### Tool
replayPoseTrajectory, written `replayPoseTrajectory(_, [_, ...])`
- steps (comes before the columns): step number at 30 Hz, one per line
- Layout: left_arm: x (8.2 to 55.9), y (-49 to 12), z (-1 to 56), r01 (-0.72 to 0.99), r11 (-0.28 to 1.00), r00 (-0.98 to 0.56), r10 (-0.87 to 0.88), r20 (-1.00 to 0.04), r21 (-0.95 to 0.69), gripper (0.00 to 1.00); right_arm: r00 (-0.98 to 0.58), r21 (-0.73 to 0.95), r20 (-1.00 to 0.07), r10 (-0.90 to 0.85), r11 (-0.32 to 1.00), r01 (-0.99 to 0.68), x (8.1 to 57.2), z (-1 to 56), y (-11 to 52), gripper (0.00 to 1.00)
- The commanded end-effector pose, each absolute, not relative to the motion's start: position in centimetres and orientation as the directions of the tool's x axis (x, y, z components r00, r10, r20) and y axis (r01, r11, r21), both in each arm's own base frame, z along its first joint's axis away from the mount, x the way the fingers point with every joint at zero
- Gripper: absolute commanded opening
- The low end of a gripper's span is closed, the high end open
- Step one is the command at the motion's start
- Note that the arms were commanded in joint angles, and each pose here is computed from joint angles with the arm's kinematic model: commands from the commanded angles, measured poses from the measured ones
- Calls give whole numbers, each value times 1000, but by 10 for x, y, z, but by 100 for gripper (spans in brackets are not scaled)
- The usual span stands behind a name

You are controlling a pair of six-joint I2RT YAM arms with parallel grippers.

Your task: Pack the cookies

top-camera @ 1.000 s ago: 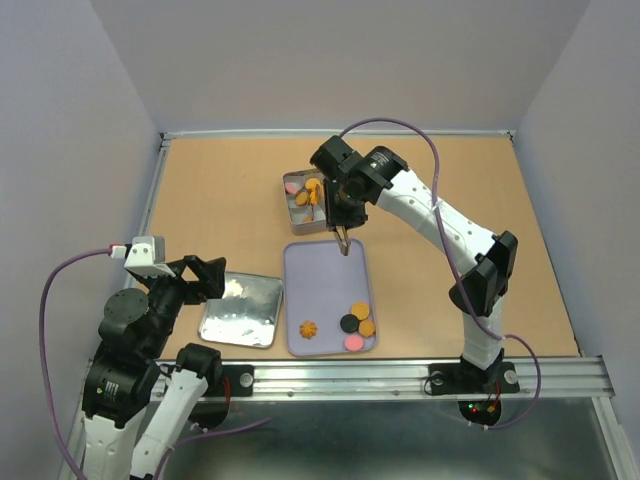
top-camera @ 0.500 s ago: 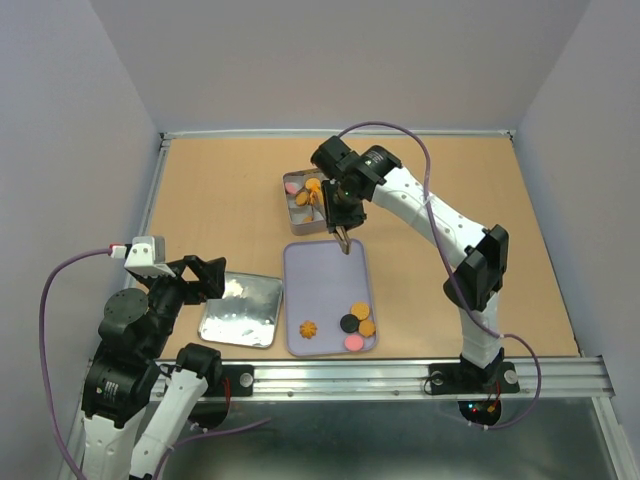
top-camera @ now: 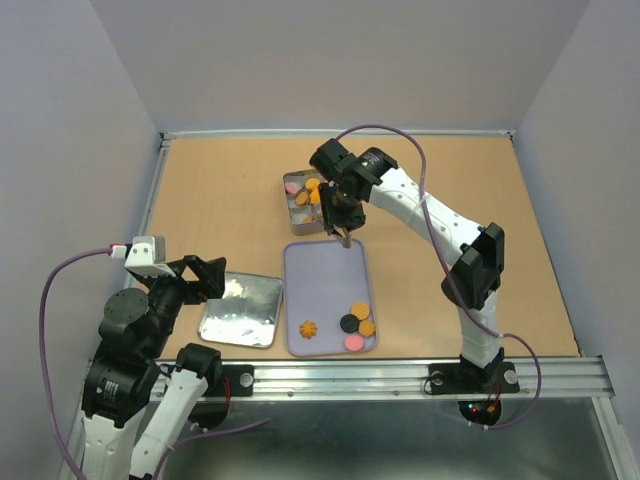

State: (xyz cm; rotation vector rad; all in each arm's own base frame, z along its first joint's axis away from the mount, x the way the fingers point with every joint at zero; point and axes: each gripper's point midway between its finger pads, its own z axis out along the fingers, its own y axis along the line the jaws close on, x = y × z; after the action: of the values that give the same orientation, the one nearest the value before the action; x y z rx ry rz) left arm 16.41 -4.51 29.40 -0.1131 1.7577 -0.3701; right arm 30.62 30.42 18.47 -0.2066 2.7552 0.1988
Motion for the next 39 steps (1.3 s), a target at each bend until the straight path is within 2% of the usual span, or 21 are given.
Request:
replayPoseTrajectory(1, [170,-48,301,137,940,-197,-282,-939,-312,99,-906,121,-405,-127,974,-190,313,186,311,49])
replayPoseTrajectory(11, [170,-47,301,136,941,-198,-281,-939,-310,99,-897,129,-426,-119,973,-190,311,200,308,50])
replayPoseTrajectory(19, [170,-48,301,138,940,-199,-282,-939,-312,99,-873,206,-483,-71,959,-192,301,251,306,49])
replayPoseTrajectory(22, [170,-48,301,138,941,-200,-280,-939,-310,99,-857,177,-506,-96,961,-212,282,262,304,49])
replayPoseTrajectory(25, [171,-48,300,139,941,-203,-278,-939,-308,99,-850,145,-501,-161,953,-266,243,264,311,49])
replayPoseTrajectory(35, [171,-51,300,150,940,-208,-273,-939,-307,99,-902,144,-360,-238,941,-305,111,211,319,49])
replayPoseTrajectory(39, [171,-51,300,156,939,-207,-273,-940,-307,99,-917,141,-315,-244,944,-299,73,194,311,49])
